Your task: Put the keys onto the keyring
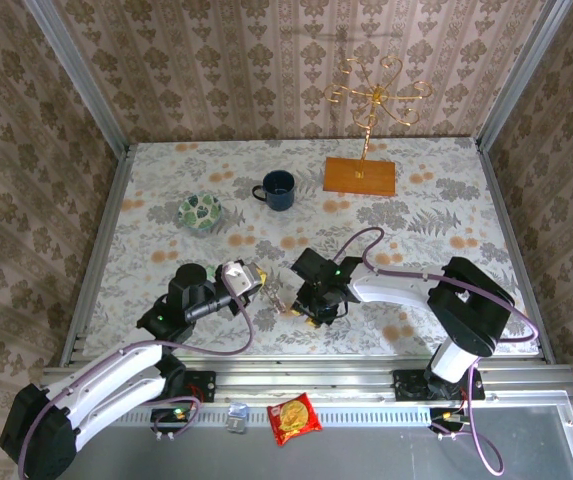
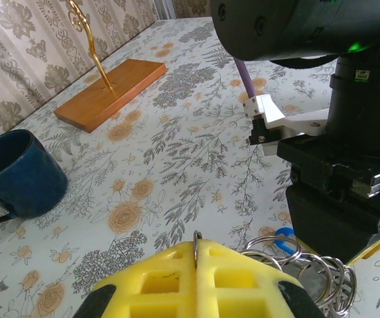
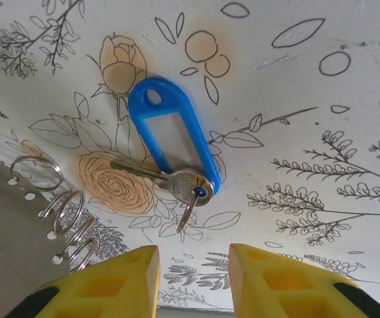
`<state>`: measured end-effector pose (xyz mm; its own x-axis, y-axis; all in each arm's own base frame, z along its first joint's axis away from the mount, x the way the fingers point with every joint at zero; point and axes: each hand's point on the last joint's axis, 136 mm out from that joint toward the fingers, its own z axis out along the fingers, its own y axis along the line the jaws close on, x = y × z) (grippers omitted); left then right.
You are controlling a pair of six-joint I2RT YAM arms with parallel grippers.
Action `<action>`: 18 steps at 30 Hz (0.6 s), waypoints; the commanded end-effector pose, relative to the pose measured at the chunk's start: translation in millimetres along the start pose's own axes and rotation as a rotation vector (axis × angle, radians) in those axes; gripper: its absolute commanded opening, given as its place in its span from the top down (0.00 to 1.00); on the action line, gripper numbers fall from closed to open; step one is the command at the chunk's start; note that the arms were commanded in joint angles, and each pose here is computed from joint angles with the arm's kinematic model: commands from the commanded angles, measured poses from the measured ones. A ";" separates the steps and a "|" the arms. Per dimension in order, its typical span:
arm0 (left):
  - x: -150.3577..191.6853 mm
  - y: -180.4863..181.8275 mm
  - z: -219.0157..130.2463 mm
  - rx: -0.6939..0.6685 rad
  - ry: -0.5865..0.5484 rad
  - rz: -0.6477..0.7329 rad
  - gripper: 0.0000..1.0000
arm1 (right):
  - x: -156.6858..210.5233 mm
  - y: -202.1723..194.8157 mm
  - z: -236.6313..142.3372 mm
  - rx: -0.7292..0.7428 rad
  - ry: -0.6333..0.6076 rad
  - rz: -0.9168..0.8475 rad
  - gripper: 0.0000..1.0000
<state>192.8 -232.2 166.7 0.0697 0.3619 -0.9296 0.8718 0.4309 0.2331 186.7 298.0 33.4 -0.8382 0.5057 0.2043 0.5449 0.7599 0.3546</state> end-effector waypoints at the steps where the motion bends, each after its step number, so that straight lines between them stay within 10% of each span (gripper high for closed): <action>1: -28.3 2.7 -3.3 0.002 -0.071 0.046 1.00 | -7.5 3.9 3.7 0.005 -0.027 0.024 0.68; 18: -28.1 0.6 -2.8 0.013 -0.070 0.050 1.00 | -18.9 3.6 9.1 0.011 -0.047 0.044 0.80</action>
<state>189.8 -233.4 164.5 0.0689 0.3707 -0.9262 0.8795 0.4157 0.2318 194.6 296.0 23.8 -0.8242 0.5282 0.2042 0.5657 0.7514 0.3398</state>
